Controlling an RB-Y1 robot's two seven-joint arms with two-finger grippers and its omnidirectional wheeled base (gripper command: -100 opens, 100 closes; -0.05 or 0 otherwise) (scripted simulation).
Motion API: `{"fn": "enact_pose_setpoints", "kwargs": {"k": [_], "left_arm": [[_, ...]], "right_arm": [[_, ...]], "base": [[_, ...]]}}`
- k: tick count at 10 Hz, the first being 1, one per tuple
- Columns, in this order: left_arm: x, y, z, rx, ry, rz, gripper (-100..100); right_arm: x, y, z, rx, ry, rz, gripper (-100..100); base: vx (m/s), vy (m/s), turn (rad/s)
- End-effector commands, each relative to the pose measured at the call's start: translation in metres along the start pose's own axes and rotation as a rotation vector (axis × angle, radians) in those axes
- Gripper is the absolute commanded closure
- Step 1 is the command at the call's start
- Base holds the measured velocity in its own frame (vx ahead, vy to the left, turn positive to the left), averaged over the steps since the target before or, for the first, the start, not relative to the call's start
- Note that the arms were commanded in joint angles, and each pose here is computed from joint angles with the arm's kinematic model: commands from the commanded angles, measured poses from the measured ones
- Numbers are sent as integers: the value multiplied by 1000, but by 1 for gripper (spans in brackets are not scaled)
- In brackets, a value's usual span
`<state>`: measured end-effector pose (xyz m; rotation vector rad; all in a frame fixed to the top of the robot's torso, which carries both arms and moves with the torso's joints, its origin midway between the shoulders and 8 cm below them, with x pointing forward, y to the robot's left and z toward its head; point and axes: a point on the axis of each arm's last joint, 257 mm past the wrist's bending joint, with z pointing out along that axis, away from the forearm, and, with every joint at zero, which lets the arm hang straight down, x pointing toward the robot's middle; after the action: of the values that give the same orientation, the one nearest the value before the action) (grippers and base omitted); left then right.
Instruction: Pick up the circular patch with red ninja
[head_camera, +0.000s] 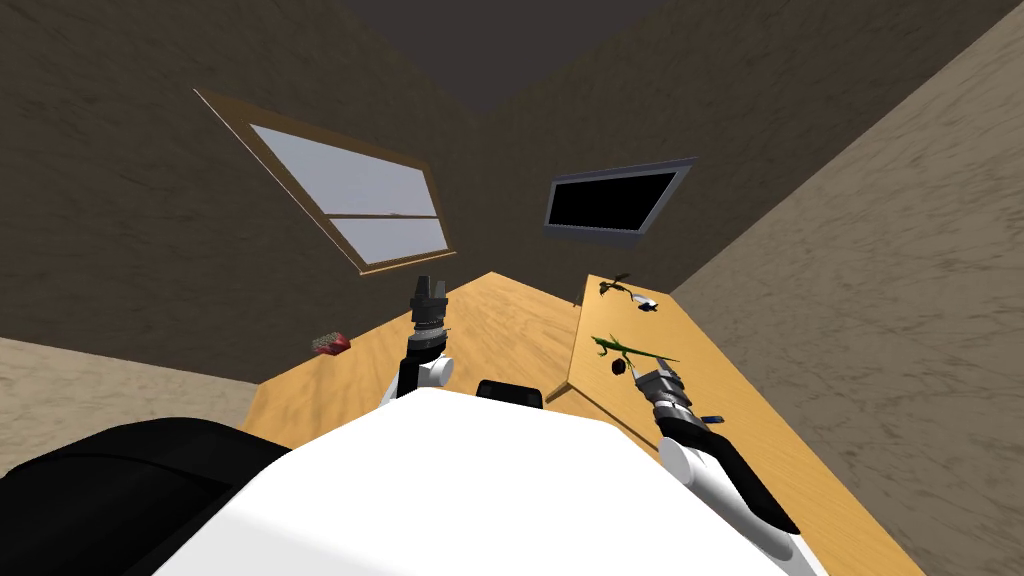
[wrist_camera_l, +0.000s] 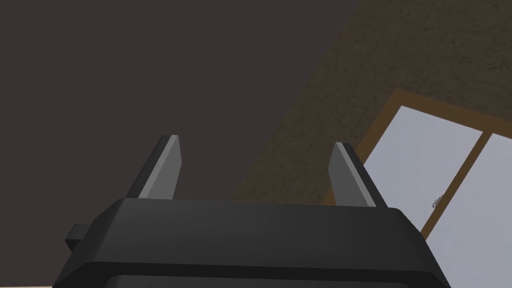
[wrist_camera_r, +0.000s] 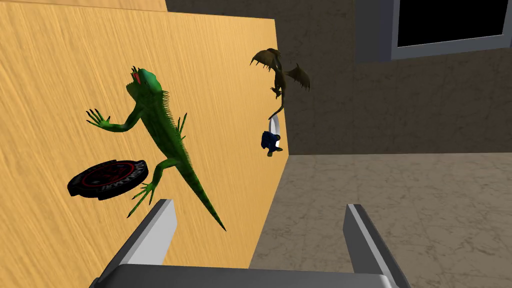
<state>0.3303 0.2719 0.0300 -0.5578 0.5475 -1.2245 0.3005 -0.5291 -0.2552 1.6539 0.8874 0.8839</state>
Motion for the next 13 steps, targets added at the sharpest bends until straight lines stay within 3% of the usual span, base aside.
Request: {"fn": "enact_pose_setpoints", "kwargs": {"k": [1, 2, 3, 5, 6, 8, 9, 10, 11, 12, 13], "left_arm": [[0, 0, 0, 0, 0, 0, 0], [0, 0, 0, 0, 0, 0, 0], [0, 0, 0, 0, 0, 0, 0], [0, 0, 0, 0, 0, 0, 0], [0, 0, 0, 0, 0, 0, 0], [0, 0, 0, 0, 0, 0, 0], [0, 0, 0, 0, 0, 0, 0], [0, 0, 0, 0, 0, 0, 0], [0, 0, 0, 0, 0, 0, 0], [0, 0, 0, 0, 0, 0, 0], [0, 0, 0, 0, 0, 0, 0]], "right_arm": [[-32, -21, -5, 77, -51, 51, -100], [-32, -25, -5, 91, -53, 51, -100], [-56, -37, -10, 130, -94, 98, -100], [-56, -45, -11, 163, -98, 99, -100], [-78, -59, -17, 209, -140, 149, -100], [-78, -65, -18, 233, -143, 150, -100], [-99, -78, -25, 277, -185, 201, -100], [-99, -83, -27, 300, -188, 203, -100], [-117, -94, -34, 335, -228, 255, -100], [-117, -101, -37, 364, -232, 258, -100], [-133, -112, -45, 401, -272, 311, -100]], "base": [[104, 85, -87], [92, 82, -53], [110, 80, -109], [84, 60, -26], [88, 57, -96], [64, 37, -30], [90, 30, -107], [91, 36, -58], [118, 37, -94], [102, 47, -54], [136, 37, -107]]}}
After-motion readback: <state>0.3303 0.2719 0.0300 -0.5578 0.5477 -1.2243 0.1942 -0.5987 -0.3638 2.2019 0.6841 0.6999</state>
